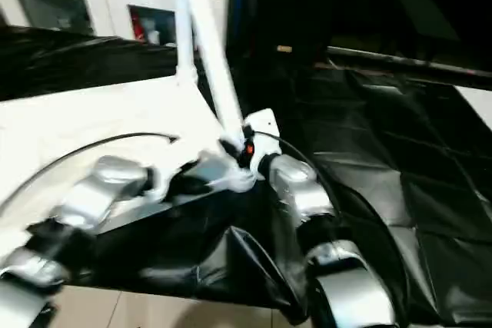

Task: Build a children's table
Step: Insert table leg to table base

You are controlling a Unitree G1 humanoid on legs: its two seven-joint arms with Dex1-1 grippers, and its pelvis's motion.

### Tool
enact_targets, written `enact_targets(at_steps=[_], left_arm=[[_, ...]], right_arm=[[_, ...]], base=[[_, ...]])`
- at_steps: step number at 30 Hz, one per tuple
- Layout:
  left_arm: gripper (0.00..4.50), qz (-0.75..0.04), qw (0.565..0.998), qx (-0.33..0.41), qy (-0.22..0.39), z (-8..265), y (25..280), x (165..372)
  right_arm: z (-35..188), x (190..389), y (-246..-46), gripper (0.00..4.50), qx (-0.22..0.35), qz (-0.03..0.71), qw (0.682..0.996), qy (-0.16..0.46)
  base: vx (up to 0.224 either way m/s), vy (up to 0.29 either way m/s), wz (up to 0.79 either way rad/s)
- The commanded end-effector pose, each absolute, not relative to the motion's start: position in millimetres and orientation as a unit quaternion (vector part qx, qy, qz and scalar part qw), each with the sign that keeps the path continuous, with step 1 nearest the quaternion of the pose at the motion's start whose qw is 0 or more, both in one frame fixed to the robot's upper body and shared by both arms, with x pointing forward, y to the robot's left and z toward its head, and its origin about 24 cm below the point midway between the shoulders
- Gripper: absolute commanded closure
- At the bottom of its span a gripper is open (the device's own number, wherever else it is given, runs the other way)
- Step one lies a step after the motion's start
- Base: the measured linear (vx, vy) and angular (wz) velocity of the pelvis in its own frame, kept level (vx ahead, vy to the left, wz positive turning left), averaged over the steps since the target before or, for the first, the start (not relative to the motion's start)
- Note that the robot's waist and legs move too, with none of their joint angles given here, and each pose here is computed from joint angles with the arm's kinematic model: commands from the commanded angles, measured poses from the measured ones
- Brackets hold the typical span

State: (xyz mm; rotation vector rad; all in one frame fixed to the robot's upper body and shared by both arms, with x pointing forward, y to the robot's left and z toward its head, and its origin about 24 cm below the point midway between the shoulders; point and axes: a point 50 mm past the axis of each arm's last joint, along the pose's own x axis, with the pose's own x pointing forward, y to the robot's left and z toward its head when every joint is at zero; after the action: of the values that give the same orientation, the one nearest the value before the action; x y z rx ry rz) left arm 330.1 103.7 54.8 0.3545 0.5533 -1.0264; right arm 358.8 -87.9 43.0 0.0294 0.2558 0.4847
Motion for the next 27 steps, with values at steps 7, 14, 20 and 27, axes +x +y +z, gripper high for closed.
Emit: enact_targets(at_steps=[7,14,20,27], left_arm=[[4.50,-0.403,0.864,0.219,0.208,82.0,101.7,360.0],[4.50,-0.468,0.836,0.244,0.151,86.6,106.3,351.8],[3.93,-0.527,0.824,0.181,0.104,105.3,110.8,340.7],[3.43,-0.545,0.837,0.002,0.043,154.0,128.9,342.4]], right_arm=[[-6.7,340.0,-97.7,2.59,0.045,0.142,0.964,0.219],[38.4,355.9,-101.4,2.59,0.142,0.198,0.966,0.083],[71.6,355.9,-123.6,2.59,0.166,0.235,0.958,-0.010],[92.0,335.5,-134.6,2.59,0.152,0.338,0.928,-0.034]], base=[[0.000,0.000,0.00],[0.000,0.000,0.00],[0.000,0.000,0.00],[0.000,0.000,0.00]])
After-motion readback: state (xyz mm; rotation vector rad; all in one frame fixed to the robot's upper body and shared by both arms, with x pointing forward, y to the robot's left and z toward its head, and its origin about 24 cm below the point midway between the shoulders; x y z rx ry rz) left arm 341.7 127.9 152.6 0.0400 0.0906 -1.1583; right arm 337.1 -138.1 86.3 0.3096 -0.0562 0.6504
